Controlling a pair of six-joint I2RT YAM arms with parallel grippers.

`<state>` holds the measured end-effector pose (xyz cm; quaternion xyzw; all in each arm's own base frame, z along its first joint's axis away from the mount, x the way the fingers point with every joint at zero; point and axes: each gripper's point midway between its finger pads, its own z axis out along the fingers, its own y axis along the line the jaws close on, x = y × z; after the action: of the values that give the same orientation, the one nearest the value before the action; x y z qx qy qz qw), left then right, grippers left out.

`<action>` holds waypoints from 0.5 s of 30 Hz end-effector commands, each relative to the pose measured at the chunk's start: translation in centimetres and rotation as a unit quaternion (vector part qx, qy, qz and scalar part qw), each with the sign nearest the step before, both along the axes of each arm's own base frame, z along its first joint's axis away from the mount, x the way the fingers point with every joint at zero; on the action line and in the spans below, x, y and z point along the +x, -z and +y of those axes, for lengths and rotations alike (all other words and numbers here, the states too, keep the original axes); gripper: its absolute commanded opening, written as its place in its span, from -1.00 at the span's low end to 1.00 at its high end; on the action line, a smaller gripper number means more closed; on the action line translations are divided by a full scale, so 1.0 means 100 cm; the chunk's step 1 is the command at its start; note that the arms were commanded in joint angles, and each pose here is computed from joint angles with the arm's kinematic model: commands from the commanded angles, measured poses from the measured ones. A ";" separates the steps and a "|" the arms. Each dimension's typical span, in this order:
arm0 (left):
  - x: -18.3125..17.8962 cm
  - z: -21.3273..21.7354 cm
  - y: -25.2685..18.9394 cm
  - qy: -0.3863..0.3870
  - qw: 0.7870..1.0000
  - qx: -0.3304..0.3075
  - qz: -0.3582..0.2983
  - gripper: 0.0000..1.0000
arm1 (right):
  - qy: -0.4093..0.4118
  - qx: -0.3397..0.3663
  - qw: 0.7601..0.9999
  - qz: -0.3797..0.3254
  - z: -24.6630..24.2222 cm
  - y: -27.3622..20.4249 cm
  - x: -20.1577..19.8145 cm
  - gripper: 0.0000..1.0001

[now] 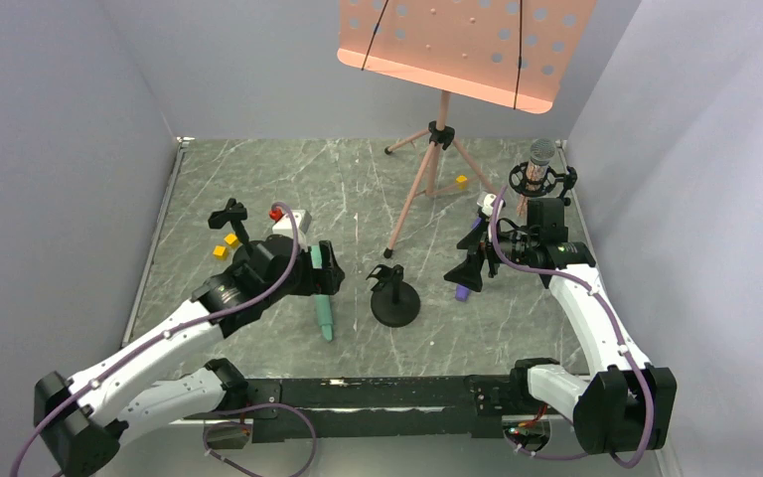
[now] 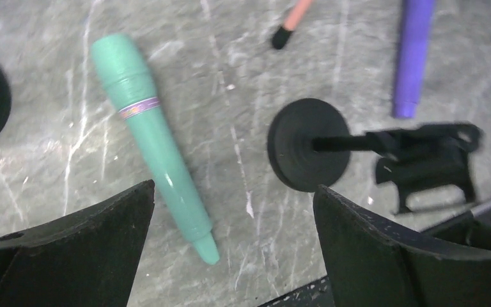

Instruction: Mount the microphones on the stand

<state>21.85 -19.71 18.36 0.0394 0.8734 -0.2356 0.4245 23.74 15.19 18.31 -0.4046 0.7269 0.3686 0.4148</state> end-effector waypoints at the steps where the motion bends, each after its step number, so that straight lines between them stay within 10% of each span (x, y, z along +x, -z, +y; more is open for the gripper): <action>1: 0.023 0.015 0.011 -0.116 0.992 0.013 0.044 0.92 | -0.011 0.007 1.000 -0.029 0.002 -0.012 0.004 0.99; 15: 0.067 0.022 0.086 -0.133 0.976 0.095 0.140 0.91 | -0.008 0.004 1.000 -0.028 0.000 -0.012 0.005 0.99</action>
<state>27.15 -16.62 8.79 -0.0654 0.9471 -0.0648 0.3073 23.75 15.18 18.30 -0.4047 0.7269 0.3682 0.4150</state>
